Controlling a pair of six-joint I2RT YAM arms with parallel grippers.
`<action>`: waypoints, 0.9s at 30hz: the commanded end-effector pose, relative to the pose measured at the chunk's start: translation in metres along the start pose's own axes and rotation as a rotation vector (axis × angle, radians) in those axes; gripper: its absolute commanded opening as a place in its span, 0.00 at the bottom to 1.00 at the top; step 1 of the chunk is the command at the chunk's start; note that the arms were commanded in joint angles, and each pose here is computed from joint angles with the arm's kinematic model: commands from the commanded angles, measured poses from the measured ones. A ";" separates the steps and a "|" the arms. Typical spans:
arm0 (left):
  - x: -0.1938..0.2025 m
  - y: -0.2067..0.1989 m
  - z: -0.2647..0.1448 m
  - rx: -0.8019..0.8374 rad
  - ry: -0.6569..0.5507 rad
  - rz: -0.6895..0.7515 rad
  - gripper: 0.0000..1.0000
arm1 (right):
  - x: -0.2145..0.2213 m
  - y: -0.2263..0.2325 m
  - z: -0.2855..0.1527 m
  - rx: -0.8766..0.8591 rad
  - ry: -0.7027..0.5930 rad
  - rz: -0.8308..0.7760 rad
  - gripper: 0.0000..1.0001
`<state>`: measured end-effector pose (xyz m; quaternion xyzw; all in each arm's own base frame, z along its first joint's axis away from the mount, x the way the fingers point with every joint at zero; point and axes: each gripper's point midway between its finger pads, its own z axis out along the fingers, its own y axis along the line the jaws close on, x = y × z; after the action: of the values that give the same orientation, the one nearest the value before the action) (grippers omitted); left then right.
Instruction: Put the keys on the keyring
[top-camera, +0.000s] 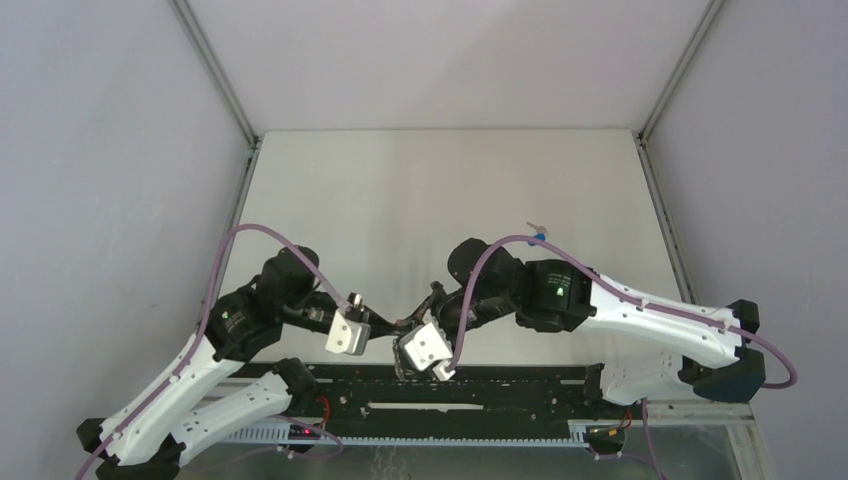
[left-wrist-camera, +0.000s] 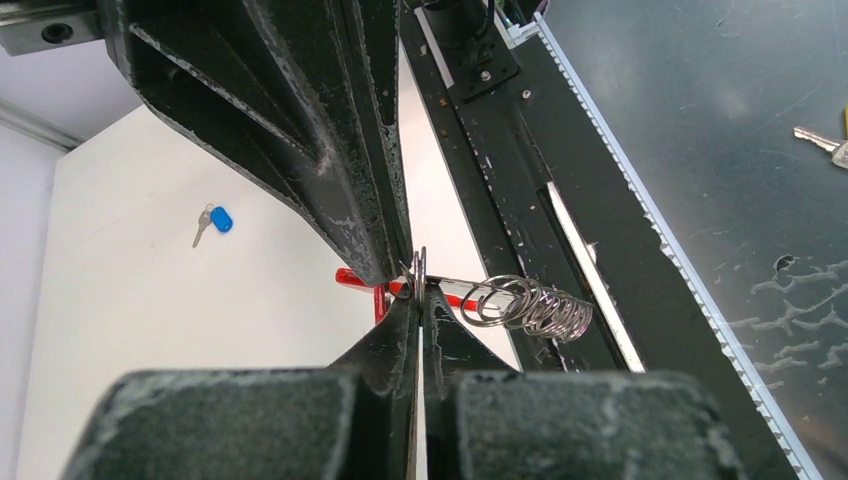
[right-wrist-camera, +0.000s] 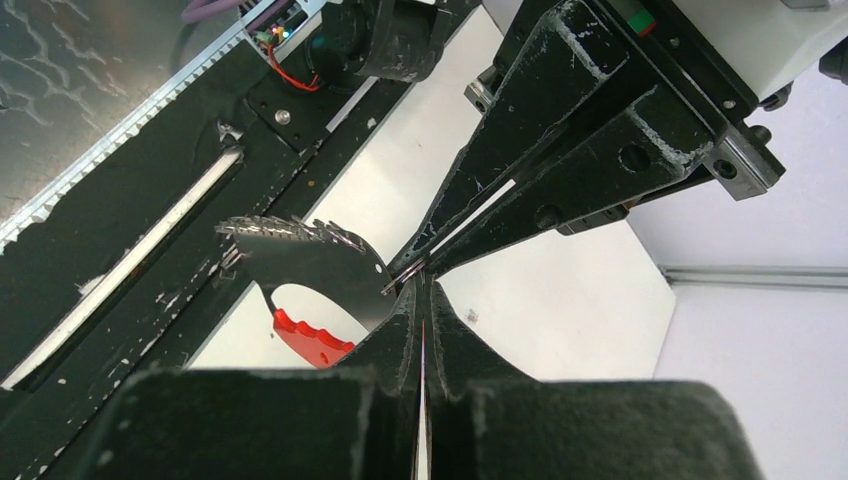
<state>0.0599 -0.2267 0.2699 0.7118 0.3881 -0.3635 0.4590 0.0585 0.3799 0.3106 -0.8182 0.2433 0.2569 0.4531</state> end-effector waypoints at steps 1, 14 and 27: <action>-0.016 0.008 -0.003 -0.019 -0.032 0.075 0.00 | -0.010 -0.014 0.001 0.032 -0.036 0.017 0.00; -0.015 0.009 -0.004 -0.025 -0.023 0.092 0.00 | -0.008 -0.017 0.009 0.025 -0.031 0.064 0.00; -0.014 0.009 -0.007 -0.039 -0.015 0.144 0.00 | 0.000 -0.026 -0.009 0.088 -0.027 0.164 0.00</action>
<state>0.0636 -0.2200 0.2624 0.7230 0.3915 -0.3365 0.4590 0.0682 0.3887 0.3049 -0.8020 0.3035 0.2802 0.4315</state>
